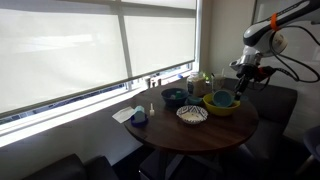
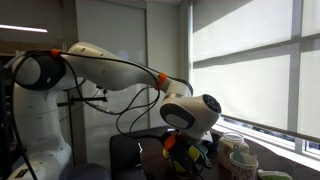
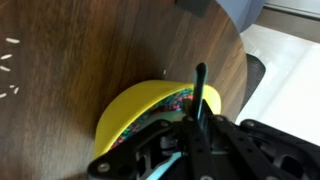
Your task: Remove the blue ladle from the yellow bowl and put it in the white plate
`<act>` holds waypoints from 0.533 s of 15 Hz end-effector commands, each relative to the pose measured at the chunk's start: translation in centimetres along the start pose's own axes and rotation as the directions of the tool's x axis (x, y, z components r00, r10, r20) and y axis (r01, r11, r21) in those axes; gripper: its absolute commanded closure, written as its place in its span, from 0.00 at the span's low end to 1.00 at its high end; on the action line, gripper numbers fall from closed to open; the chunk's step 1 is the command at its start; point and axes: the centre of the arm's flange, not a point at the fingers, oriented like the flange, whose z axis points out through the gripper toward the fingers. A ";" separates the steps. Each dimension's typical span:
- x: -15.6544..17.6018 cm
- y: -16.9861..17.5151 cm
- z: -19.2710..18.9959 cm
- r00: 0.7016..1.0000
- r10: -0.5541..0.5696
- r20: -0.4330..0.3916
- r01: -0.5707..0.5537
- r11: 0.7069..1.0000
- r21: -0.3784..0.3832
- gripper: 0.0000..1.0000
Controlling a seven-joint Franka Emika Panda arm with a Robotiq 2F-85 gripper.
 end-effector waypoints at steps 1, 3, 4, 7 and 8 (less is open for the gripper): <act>-0.5 0.1 -2.9 0.999 0.044 0.010 -0.045 0.987 0.155 0.98; -1.3 0.0 -4.3 0.998 0.062 0.010 -0.063 0.975 0.214 0.98; -1.7 0.1 -5.1 0.997 0.082 -0.002 -0.079 0.969 0.235 0.98; -2.2 0.8 -6.6 0.983 0.181 -0.038 -0.156 0.922 0.355 0.98; -2.3 0.9 -6.9 0.977 0.207 -0.054 -0.170 0.903 0.394 0.98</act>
